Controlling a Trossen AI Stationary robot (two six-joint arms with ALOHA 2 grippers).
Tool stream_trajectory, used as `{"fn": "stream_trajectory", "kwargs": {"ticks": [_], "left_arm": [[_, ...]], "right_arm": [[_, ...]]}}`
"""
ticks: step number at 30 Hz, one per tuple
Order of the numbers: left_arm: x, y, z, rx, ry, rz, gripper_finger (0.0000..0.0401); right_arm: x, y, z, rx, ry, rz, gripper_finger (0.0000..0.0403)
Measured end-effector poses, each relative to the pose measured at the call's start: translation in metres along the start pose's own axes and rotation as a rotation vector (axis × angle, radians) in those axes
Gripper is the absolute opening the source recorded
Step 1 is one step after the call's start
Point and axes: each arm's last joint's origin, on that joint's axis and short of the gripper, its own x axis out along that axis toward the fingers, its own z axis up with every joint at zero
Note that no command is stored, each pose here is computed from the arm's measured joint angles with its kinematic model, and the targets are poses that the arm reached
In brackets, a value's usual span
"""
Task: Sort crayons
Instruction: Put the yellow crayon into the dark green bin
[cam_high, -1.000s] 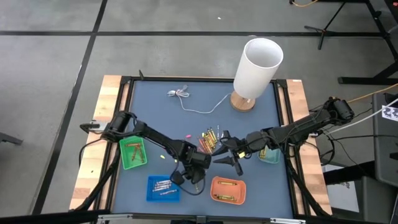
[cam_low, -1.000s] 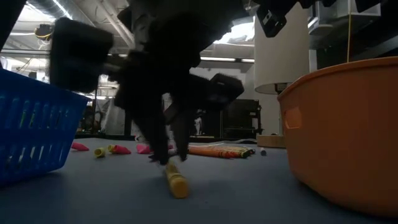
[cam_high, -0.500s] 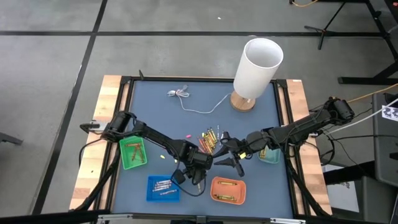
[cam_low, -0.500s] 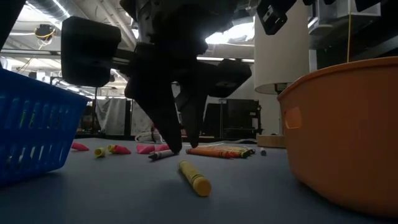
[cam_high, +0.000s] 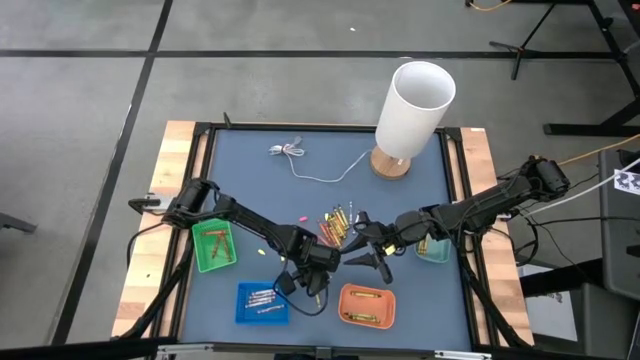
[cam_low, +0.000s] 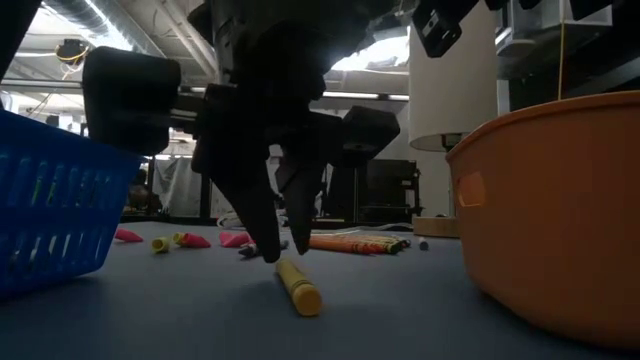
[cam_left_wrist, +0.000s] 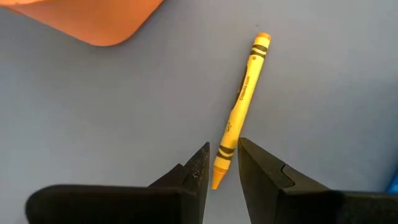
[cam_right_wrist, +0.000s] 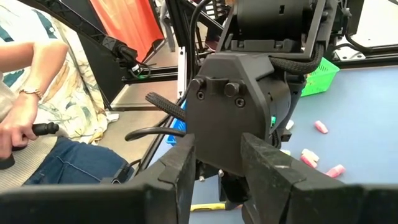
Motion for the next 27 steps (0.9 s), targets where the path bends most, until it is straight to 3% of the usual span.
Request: {"fn": "stream_trajectory", "kwargs": {"ticks": [23, 27], "left_arm": [[0.011, 0.002, -0.006, -0.012, 0.02, -0.018, 0.0068], [0.011, 0.002, -0.007, -0.015, 0.019, -0.02, 0.0053]], "right_arm": [[0.0, 0.0, 0.0, 0.0, 0.0, 0.0, 0.0131], [0.0, 0.0, 0.0, 0.0, 0.0, 0.0, 0.0131]]}}
